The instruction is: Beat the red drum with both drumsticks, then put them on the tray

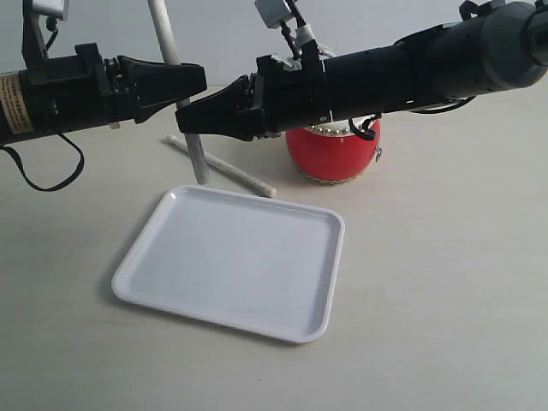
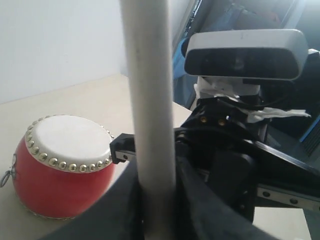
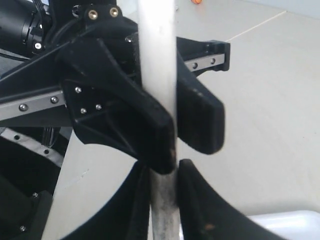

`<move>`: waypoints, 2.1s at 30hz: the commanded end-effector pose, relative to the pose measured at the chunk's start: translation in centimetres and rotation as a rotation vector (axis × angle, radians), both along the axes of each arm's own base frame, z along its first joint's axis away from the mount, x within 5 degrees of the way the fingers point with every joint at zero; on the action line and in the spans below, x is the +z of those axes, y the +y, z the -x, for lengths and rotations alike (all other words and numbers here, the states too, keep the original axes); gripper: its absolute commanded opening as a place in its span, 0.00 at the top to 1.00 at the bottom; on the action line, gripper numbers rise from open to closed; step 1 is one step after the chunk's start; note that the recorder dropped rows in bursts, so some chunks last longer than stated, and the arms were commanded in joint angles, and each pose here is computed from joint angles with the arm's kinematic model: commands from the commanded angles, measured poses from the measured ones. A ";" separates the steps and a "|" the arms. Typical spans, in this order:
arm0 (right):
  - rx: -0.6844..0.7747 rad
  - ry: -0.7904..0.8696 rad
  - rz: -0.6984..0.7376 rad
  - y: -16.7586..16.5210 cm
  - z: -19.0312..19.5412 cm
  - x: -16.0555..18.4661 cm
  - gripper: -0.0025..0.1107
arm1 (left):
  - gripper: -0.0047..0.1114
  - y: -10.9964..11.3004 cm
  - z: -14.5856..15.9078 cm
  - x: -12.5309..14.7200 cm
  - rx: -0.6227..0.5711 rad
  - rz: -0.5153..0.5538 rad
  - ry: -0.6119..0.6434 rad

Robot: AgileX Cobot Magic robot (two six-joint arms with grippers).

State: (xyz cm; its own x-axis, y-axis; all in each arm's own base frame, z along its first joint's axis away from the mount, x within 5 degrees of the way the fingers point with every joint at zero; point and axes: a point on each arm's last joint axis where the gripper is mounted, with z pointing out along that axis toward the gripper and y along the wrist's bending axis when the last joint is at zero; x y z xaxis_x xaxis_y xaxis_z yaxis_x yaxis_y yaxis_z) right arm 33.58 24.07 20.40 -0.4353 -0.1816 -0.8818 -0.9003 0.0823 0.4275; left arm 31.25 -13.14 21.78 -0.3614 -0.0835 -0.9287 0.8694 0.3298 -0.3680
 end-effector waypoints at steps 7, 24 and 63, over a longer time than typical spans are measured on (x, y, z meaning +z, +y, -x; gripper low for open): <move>-0.004 0.013 -0.022 0.1 0.0 0.3 0.98 | 0.96 0.1 -0.4 0.0 0.031 0.002 -0.010; 0.012 0.062 -0.074 0.2 0.2 0.8 0.98 | 0.96 0.1 -0.3 0.2 0.028 0.027 0.006; -0.072 0.019 0.282 1.7 0.3 -0.2 0.42 | 0.96 6.9 -1.2 1.2 0.208 -0.053 0.130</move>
State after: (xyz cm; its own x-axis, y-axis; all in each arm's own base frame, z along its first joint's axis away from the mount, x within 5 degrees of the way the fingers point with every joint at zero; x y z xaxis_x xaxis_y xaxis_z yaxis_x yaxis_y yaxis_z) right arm 32.48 26.02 19.50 -0.4792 -0.3013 -0.8244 -0.8775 0.1432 0.4577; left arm 32.47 -6.92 22.49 -0.4460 -0.1496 -0.8824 0.7560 0.4647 -0.4609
